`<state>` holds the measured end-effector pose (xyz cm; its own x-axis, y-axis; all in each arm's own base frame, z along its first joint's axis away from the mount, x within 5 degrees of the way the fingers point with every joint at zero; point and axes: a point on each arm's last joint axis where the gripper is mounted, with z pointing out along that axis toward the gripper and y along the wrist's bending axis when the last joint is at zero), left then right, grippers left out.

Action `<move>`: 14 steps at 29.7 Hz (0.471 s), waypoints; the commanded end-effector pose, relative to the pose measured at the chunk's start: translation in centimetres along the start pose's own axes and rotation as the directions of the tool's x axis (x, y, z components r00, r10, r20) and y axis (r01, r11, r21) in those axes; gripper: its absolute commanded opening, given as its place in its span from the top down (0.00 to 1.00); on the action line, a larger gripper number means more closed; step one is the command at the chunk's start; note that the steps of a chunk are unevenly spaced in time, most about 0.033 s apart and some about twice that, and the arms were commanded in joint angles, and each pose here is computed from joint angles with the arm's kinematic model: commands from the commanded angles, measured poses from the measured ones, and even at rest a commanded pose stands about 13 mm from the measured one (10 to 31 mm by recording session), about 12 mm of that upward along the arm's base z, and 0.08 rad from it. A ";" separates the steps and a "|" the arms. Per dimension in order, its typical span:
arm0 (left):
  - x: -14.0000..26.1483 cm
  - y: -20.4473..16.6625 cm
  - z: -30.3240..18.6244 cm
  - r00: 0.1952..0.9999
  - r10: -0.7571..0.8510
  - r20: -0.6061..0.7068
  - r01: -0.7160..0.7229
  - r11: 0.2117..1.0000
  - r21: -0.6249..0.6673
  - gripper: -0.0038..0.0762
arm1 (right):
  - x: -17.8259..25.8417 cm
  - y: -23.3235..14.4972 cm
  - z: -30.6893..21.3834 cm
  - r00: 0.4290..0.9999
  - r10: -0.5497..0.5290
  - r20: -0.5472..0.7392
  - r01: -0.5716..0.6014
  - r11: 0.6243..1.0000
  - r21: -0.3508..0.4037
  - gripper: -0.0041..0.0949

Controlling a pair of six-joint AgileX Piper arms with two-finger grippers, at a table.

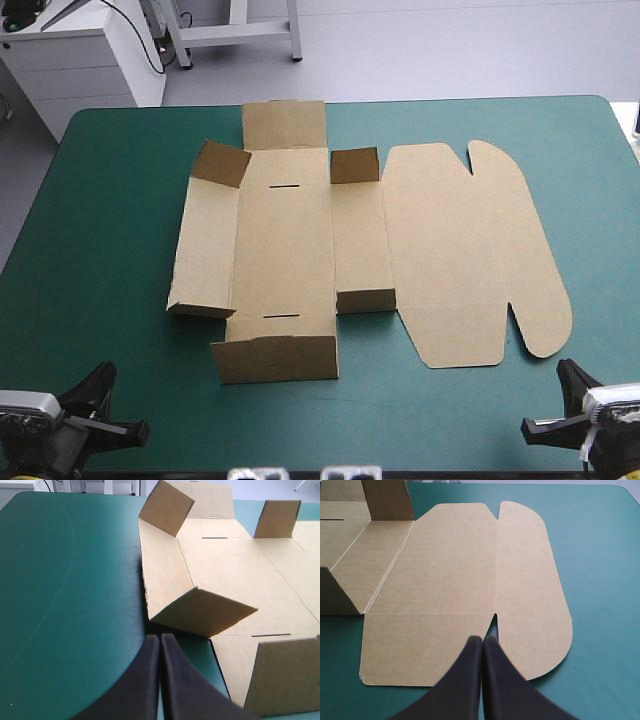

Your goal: Fold the box

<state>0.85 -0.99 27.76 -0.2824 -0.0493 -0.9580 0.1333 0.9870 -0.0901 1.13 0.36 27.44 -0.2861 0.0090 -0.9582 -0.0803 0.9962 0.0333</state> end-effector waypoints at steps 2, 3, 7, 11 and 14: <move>-1.2 -0.1 -0.6 0.994 -0.014 0.106 0.013 1.000 0.011 0.96 | -1.2 0.0 -0.9 0.993 -0.003 0.120 0.003 1.000 0.002 0.97; -1.2 -0.1 -0.6 0.994 -0.014 0.106 0.013 1.000 0.011 0.96 | -1.2 0.0 -0.9 0.993 -0.003 0.120 0.003 1.000 0.002 0.97; -1.2 -0.1 -0.6 0.994 -0.014 0.106 0.013 1.000 0.011 0.96 | -1.2 0.0 -0.9 0.993 -0.003 0.120 0.003 1.000 0.002 0.97; -1.2 -0.1 -0.6 0.994 -0.014 0.106 0.013 1.000 0.011 0.96 | -1.2 0.0 -0.9 0.993 -0.003 0.120 0.003 1.000 0.002 0.97; -1.2 -0.2 -0.5 0.995 -0.024 0.100 0.022 1.000 0.020 0.96 | -1.2 0.0 -0.9 0.993 -0.003 0.120 0.003 1.000 0.002 0.97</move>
<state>0.84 -1.01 27.76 -0.2827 -0.0520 -0.9578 0.1352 0.9864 -0.0934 1.13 0.36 27.44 -0.2861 0.0090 -0.9582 -0.0803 0.9962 0.0333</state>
